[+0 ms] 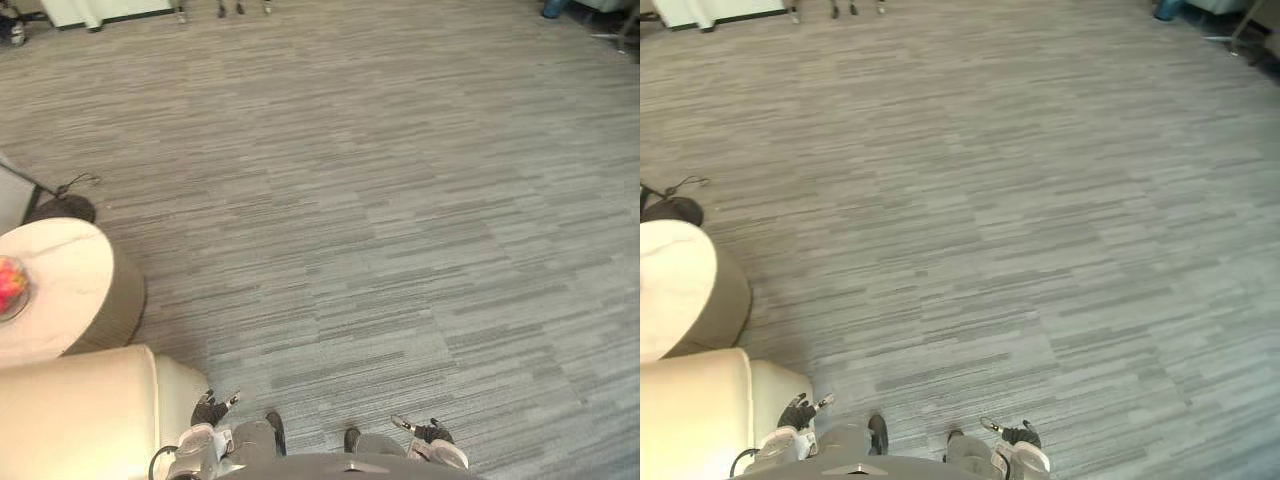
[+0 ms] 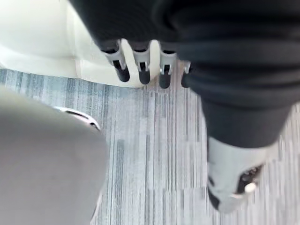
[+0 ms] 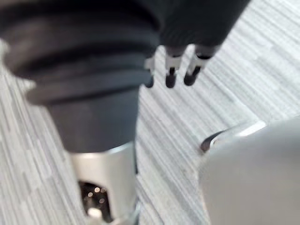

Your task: Pick up cushions and gather them together orderly.

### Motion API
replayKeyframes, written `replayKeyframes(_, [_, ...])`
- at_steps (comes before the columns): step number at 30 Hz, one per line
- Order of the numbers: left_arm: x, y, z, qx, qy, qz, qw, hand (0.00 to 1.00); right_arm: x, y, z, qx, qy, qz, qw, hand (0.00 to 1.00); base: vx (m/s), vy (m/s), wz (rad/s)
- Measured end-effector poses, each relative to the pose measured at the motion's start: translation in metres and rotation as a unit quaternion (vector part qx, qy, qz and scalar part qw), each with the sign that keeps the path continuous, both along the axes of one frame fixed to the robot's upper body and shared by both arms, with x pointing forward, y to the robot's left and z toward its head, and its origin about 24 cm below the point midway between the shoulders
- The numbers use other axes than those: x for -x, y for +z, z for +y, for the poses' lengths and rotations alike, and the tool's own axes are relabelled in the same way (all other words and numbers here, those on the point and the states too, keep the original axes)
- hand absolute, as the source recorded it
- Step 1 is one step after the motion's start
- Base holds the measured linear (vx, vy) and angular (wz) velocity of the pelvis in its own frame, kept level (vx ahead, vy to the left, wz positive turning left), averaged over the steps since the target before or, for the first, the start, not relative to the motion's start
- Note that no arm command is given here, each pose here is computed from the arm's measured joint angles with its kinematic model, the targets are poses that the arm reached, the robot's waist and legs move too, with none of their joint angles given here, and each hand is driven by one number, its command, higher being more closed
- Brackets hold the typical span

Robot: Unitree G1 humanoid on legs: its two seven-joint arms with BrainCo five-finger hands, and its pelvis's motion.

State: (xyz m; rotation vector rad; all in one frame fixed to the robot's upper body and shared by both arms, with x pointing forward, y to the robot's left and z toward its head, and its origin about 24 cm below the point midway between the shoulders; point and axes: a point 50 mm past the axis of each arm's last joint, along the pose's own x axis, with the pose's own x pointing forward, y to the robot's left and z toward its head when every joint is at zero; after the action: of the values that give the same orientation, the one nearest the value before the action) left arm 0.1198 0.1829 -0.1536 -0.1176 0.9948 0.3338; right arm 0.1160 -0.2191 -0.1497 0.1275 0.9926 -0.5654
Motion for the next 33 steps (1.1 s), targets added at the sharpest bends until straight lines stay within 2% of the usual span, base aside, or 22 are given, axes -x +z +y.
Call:
replayKeyframes(3, [-0.011, 0.003, 0.0, -0.009, -0.03, -0.009, 0.999, 0.0, -0.018, 0.006, -0.003, 0.009, 0.017, -0.019, 1.0, 0.0, 0.16, 0.056, -1.01])
replayKeyframes(7, [-0.01, 0.004, 0.01, -0.018, -0.02, -0.009, 1.0, 0.0, -0.037, 0.012, 0.001, 0.017, 0.053, -0.037, 0.998, 0.0, 0.17, -0.06, -0.92])
replayKeyframes(8, [-0.009, 0.004, 0.014, -0.023, -0.018, -0.006, 1.0, 0.0, -0.036, 0.011, 0.004, 0.015, 0.055, -0.036, 0.998, 0.0, 0.23, -0.154, -0.53])
replayKeyframes(14, [-0.012, 0.002, -0.004, 0.001, -0.023, -0.007, 1.0, 0.0, -0.023, 0.01, -0.014, 0.027, 0.02, -0.024, 0.999, 0.0, 0.17, -0.127, -0.24])
replayKeyframes(19, [-0.018, 0.005, -0.006, 0.001, -0.026, -0.02, 0.999, 0.0, -0.017, 0.009, -0.016, 0.025, 0.002, -0.019, 1.0, 0.0, 0.16, -0.005, -0.41])
replayKeyframes(33, [-0.022, 0.009, 0.0, -0.007, -0.023, -0.036, 0.999, 0.0, -0.013, 0.005, 0.002, -0.003, -0.028, -0.026, 0.999, 0.0, 0.26, 0.18, -0.57])
